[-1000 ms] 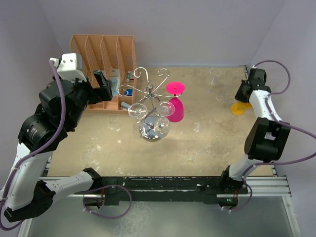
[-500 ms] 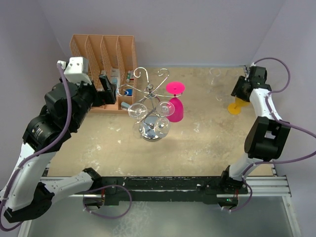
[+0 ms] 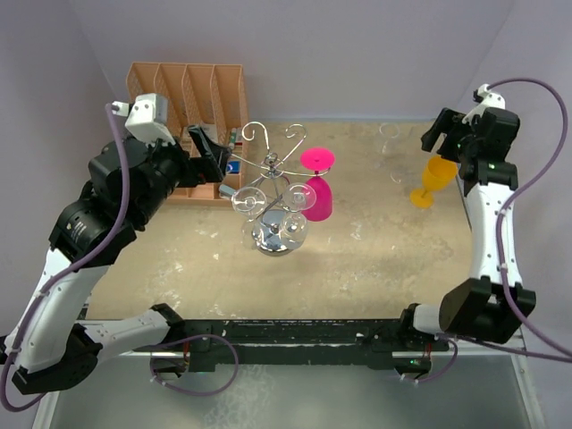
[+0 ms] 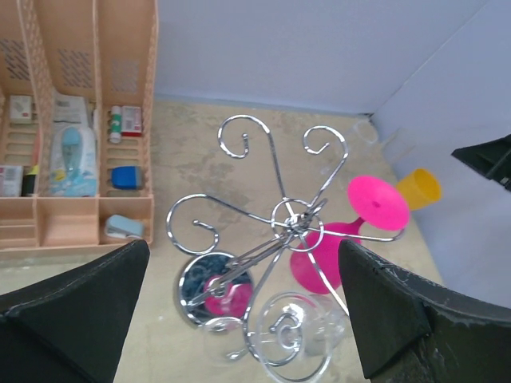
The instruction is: Take the wine glass off the wine glass rack
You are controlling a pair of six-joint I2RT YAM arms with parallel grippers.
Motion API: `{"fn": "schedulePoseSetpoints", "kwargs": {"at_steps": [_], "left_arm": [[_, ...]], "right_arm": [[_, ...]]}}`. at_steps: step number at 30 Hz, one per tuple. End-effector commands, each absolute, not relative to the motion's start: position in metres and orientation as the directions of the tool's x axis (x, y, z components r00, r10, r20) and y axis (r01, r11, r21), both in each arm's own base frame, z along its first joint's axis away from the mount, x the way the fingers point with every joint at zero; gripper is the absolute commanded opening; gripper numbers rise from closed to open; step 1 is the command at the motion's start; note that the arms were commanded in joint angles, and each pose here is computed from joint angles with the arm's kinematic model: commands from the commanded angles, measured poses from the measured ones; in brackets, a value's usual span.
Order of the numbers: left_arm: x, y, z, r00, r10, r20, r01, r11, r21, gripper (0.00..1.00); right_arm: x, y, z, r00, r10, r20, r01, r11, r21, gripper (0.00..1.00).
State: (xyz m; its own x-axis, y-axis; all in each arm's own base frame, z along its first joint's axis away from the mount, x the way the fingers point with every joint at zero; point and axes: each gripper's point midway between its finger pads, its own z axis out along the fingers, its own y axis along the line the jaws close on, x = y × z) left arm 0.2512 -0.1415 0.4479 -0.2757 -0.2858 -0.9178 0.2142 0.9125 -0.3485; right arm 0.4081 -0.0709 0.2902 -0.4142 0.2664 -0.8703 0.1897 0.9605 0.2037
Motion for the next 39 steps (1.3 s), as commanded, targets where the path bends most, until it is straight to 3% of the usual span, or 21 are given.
{"fn": "schedulePoseSetpoints", "kwargs": {"at_steps": [1, 6, 13, 20, 30, 39], "left_arm": [[0.245, -0.152, 0.486, -0.217, -0.483, -0.848, 0.275, 0.804, -0.528, 0.99], [0.249, -0.153, 0.495, -0.231, -0.555, -0.799, 0.231, 0.766, -0.600, 0.99], [0.211, -0.177, 0.555, -0.129, -0.605, -0.786, 0.577, 0.599, -0.556, 0.99], [0.201, -0.200, 0.555, -0.095, -0.547, -0.832, 0.711, 0.547, -0.441, 0.99], [0.228, -0.206, 0.545, -0.028, -0.381, -0.924, 0.674, 0.676, -0.298, 0.99], [0.275, -0.199, 0.527, -0.070, -0.344, -0.936, 0.495, 0.803, -0.332, 0.99]], "right_arm": [[0.398, -0.022, 0.358, -0.268, 0.231, -0.935, -0.076, 0.963, 0.260, 0.84], [0.371, 0.033, 0.387, -0.218, 0.234, -0.947, -0.305, 0.906, 0.294, 0.87], [0.342, 0.074, 0.412, -0.181, 0.205, -0.962, -0.417, 0.870, 0.264, 0.88], [0.319, 0.090, 0.423, -0.136, 0.186, -0.973, -0.490, 0.841, 0.229, 0.88], [0.303, 0.107, 0.409, -0.146, 0.187, -0.971, -0.551, 0.800, 0.237, 0.88], [0.307, 0.120, 0.402, -0.200, 0.200, -0.959, -0.551, 0.786, 0.279, 0.86]]}}
